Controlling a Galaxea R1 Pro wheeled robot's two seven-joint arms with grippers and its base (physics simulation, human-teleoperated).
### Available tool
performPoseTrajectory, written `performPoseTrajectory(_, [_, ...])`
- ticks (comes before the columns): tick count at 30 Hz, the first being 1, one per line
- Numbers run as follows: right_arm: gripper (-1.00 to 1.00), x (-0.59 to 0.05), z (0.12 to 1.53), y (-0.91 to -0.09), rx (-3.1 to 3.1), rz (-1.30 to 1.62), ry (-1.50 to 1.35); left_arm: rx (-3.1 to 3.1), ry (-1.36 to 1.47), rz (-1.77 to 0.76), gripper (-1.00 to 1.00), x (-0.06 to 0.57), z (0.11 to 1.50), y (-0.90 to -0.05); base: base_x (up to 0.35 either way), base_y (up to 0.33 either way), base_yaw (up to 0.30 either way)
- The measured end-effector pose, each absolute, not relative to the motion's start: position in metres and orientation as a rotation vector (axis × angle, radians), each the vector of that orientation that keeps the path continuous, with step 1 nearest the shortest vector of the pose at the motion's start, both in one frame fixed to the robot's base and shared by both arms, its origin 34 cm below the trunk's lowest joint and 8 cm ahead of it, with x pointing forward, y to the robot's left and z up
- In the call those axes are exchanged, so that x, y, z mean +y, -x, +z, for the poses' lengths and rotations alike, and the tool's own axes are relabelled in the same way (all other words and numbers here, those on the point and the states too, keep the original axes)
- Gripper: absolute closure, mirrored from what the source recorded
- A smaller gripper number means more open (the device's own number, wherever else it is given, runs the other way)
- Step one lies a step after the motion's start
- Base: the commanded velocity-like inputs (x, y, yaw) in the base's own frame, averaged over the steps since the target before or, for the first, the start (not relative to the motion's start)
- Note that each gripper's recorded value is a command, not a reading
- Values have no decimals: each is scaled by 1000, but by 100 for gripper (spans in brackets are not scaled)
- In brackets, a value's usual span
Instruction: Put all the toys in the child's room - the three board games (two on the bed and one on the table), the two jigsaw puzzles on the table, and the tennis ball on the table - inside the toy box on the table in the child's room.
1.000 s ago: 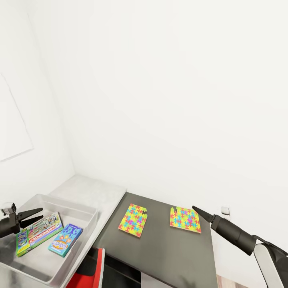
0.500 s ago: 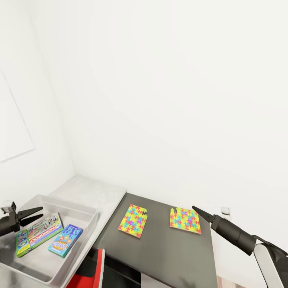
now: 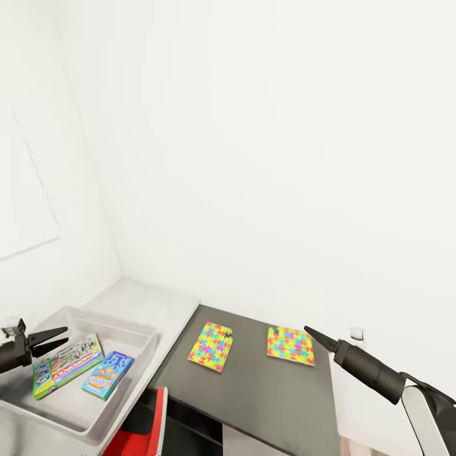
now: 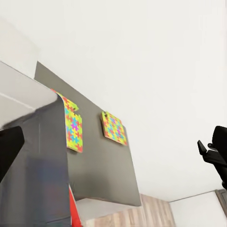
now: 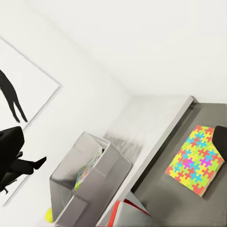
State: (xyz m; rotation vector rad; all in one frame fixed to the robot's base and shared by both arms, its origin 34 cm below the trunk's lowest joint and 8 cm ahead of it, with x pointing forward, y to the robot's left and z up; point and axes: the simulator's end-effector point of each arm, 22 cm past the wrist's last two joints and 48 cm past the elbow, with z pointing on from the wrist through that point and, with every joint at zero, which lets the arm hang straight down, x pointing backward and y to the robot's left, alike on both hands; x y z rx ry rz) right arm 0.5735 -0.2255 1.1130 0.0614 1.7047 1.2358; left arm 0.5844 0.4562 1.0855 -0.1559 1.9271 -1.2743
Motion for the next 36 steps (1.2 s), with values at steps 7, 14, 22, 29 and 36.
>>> performPoseTrajectory(7, [-100, -225, 1114, -573, 1703, 1237, -60, 1925, 154, -1275, -100, 456, 1086, -584, -32, -132, -1])
performPoseTrajectory(14, [-100, -226, 1113, -573, 1705, 1235, -62, 1924, 153, -1273, -100, 456, 1087, -584, -7, -225, -93])
performPoseTrajectory(22, [-100, -226, 1113, -573, 1705, 1234, -63, 1924, 153, -1273, -100, 456, 1087, -584, -1, -55, -248])
performPoseTrajectory(29, [-100, -226, 1113, -574, 1707, 1232, -64, 1923, 153, -1272, -100, 456, 1087, -584, 0, -7, -275])
performPoseTrajectory(36, [-100, -226, 1113, -574, 1707, 1231, -65, 1923, 153, -1272, -100, 456, 1087, -584, 0, -1, -279])
